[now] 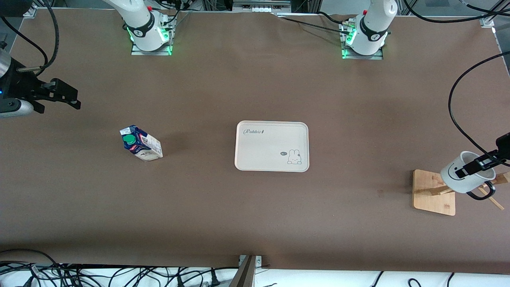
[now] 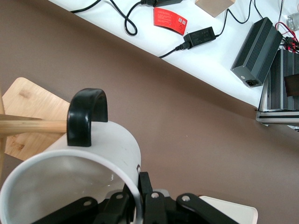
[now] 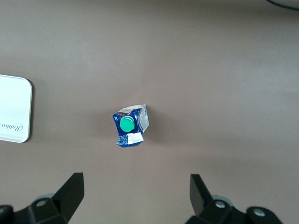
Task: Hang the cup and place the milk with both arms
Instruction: 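Hook the mug handle onto a stand peg with the left gripper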
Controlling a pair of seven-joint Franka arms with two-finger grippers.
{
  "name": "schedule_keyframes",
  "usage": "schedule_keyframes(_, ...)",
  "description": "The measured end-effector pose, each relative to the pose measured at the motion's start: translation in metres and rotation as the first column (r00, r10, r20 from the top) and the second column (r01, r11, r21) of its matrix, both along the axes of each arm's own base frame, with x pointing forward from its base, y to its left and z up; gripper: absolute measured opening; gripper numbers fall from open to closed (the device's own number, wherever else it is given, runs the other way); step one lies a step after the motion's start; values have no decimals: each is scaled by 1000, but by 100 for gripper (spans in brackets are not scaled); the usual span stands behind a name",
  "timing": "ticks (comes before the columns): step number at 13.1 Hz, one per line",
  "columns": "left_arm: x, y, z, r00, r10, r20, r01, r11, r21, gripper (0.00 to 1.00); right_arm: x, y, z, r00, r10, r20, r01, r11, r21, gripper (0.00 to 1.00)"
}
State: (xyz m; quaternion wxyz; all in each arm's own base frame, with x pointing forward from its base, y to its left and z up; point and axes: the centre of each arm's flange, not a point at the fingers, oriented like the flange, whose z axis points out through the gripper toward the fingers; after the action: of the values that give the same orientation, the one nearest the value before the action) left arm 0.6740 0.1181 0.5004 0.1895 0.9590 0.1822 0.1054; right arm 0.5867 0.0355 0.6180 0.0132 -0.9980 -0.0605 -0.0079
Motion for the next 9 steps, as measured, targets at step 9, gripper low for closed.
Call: schedule_keyframes(9, -13, 29, -26, 998, -48, -41, 48, 999, 13, 7, 1, -4, 1, 1000, -7, 7, 7, 1000, 0, 100)
